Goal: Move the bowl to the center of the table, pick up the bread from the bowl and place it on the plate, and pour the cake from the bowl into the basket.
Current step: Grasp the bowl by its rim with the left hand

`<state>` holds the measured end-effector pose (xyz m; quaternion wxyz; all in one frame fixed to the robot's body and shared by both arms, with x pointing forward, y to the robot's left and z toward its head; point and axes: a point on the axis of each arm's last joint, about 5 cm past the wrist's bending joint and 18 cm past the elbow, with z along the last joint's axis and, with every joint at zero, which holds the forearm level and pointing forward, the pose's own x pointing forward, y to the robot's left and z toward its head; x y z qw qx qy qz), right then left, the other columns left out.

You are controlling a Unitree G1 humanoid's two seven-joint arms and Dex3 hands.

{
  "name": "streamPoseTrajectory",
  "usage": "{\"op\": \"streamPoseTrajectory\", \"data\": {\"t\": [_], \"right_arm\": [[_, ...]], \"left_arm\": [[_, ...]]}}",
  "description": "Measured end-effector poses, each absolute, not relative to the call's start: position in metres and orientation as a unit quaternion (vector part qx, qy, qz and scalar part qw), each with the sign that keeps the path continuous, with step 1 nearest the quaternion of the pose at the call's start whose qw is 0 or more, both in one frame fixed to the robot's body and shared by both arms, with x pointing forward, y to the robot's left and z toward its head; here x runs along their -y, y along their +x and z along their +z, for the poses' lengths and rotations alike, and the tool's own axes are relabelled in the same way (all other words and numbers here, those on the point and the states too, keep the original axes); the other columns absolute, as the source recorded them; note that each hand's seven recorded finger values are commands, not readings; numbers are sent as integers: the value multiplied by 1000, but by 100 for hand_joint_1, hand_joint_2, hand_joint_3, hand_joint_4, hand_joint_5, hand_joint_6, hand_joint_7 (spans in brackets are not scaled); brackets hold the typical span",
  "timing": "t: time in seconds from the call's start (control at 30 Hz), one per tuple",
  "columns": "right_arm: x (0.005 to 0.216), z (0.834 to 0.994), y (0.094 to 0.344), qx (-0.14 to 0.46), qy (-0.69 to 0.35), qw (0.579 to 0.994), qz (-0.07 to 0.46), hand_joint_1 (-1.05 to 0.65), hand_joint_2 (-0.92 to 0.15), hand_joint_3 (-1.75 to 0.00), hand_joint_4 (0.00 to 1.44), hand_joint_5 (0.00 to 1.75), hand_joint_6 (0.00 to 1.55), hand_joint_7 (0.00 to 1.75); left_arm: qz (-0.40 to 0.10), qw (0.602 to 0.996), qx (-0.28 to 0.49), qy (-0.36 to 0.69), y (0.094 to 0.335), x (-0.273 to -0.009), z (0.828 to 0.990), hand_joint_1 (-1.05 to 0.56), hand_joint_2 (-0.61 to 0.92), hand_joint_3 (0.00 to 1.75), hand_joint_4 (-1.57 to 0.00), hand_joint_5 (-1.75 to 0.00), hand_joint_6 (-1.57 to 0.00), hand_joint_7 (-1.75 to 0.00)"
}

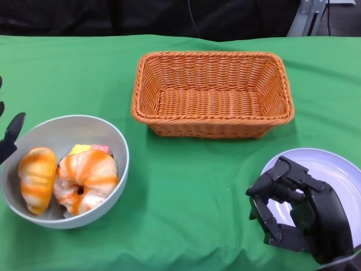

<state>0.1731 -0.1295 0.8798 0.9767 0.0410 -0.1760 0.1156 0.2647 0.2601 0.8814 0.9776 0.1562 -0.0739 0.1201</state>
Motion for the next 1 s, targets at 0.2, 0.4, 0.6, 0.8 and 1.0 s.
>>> {"op": "streamPoseTrajectory", "data": {"t": [0.2, 0.4, 0.6, 0.8, 1.0], "right_arm": [[129, 880, 173, 176, 41, 977, 115, -12, -54, -100, 69, 165, 61, 136], [129, 880, 173, 169, 44, 977, 118, -12, -54, -98, 69, 165, 62, 133], [129, 881, 173, 171, 44, 977, 116, -13, -54, -98, 69, 165, 63, 133], [129, 881, 173, 171, 44, 977, 116, -13, -55, -98, 69, 166, 62, 135], [129, 881, 174, 170, 44, 978, 116, -12, -55, -97, 69, 165, 62, 135]], "left_arm": [[80, 971, 27, 226, 266, -263, 880, -68, 92, 58, -37, -1, -41, 0], [74, 969, -11, 233, 267, -264, 878, -65, 92, 54, -37, -1, -40, 0], [46, 968, -54, 240, 269, -263, 878, -64, 92, 55, -35, 0, -36, 0], [21, 963, -80, 255, 272, -264, 881, -64, 92, 58, -33, 0, -33, 0], [-23, 953, -117, 277, 276, -269, 886, -63, 92, 61, -31, 0, -29, 0]]}}
